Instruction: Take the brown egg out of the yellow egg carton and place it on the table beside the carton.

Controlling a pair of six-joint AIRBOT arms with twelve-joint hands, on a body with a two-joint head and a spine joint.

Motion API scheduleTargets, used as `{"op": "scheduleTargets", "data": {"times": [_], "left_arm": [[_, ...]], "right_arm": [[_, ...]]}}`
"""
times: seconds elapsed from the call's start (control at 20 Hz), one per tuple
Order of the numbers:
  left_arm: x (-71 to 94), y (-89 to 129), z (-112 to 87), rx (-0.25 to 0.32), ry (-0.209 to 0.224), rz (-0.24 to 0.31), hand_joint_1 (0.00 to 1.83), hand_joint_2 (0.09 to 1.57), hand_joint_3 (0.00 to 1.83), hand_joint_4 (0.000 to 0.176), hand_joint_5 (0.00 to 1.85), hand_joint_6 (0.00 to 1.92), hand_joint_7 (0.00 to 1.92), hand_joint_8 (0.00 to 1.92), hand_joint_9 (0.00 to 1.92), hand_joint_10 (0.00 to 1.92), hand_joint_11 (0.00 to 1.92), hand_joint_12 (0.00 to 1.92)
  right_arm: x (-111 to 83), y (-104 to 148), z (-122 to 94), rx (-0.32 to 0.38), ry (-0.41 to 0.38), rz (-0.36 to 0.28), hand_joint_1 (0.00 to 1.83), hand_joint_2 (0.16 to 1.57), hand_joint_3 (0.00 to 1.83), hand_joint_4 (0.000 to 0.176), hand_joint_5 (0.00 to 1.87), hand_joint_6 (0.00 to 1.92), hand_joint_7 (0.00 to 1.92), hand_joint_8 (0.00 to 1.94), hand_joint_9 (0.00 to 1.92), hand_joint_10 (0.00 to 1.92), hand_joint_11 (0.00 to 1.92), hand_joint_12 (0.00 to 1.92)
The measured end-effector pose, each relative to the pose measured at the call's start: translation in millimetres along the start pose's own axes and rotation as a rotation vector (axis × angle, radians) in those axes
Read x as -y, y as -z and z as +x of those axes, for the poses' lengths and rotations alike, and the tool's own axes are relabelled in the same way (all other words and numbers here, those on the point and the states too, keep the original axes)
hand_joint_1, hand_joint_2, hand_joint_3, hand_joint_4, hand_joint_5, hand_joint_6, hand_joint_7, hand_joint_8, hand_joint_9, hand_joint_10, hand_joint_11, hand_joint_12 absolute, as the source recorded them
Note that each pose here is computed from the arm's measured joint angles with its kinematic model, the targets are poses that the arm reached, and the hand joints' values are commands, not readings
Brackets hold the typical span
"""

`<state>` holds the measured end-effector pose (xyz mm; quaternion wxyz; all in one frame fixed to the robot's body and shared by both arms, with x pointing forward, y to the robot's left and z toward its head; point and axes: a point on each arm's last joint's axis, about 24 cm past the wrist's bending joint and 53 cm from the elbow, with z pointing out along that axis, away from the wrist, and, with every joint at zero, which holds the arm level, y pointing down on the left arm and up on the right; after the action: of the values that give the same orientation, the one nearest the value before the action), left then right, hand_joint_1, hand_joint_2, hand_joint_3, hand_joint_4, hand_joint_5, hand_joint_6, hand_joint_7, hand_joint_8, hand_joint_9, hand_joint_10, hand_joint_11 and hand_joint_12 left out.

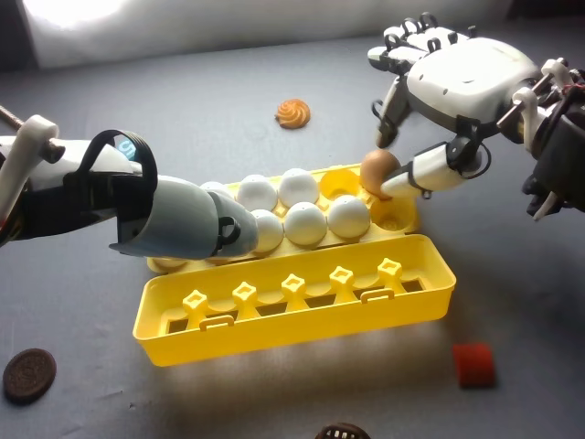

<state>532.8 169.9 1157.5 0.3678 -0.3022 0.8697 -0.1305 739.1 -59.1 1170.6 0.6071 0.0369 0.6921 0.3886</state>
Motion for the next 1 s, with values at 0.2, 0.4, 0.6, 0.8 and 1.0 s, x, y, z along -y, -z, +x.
{"op": "scheduleTargets", "data": {"times": [0.2, 0.4, 0.6, 0.8, 1.0], "left_arm": [[-0.2, 0, -0.2, 0.0, 0.0, -0.001, 0.0, 1.15, 0.0, 0.0, 0.0, 0.0, 0.03, 0.0, 0.01, 0.0, 0.0, 0.0], [0.0, 0, 0.0, 0.0, 0.0, 0.0, 0.0, 1.15, 0.0, 0.0, 0.01, 0.0, 0.03, 0.0, 0.01, 0.0, 0.0, 0.0], [-0.1, 0, -0.1, 0.0, 0.0, -0.001, 0.0, 1.16, 0.0, 0.0, 0.01, 0.0, 0.04, 0.01, 0.02, 0.0, 0.0, 0.0], [-0.2, 0, -0.2, 0.0, 0.0, -0.001, 0.0, 1.16, 0.0, 0.0, 0.0, 0.0, 0.02, 0.0, 0.0, 0.0, 0.0, 0.0], [0.0, 0, -0.1, 0.0, 0.0, 0.0, 0.0, 1.16, 0.0, 0.0, 0.0, 0.0, 0.02, 0.0, 0.0, 0.0, 0.0, 0.0]], "right_arm": [[-1.5, 0, 4, -0.009, 0.001, -0.003, 0.87, 0.76, 0.0, 0.098, 0.86, 0.0, 0.15, 0.0, 0.0, 0.0, 0.0, 0.0], [4.0, 0, 2, -0.005, 0.008, 0.006, 0.86, 0.76, 0.0, 0.108, 0.88, 0.0, 0.17, 0.0, 0.0, 0.0, 0.0, 0.0], [8.0, -1, 6, -0.013, 0.007, 0.014, 0.83, 0.81, 0.02, 0.146, 1.0, 0.04, 0.08, 0.0, 0.0, 0.0, 0.0, 0.0], [4.4, -3, 10, -0.013, 0.0, 0.007, 1.13, 0.94, 0.0, 0.176, 1.49, 0.05, 0.2, 0.0, 0.0, 0.0, 0.0, 0.0], [3.8, -4, 10, -0.011, -0.001, 0.005, 1.13, 0.95, 0.0, 0.174, 1.5, 0.04, 0.2, 0.0, 0.0, 0.0, 0.0, 0.0]]}}
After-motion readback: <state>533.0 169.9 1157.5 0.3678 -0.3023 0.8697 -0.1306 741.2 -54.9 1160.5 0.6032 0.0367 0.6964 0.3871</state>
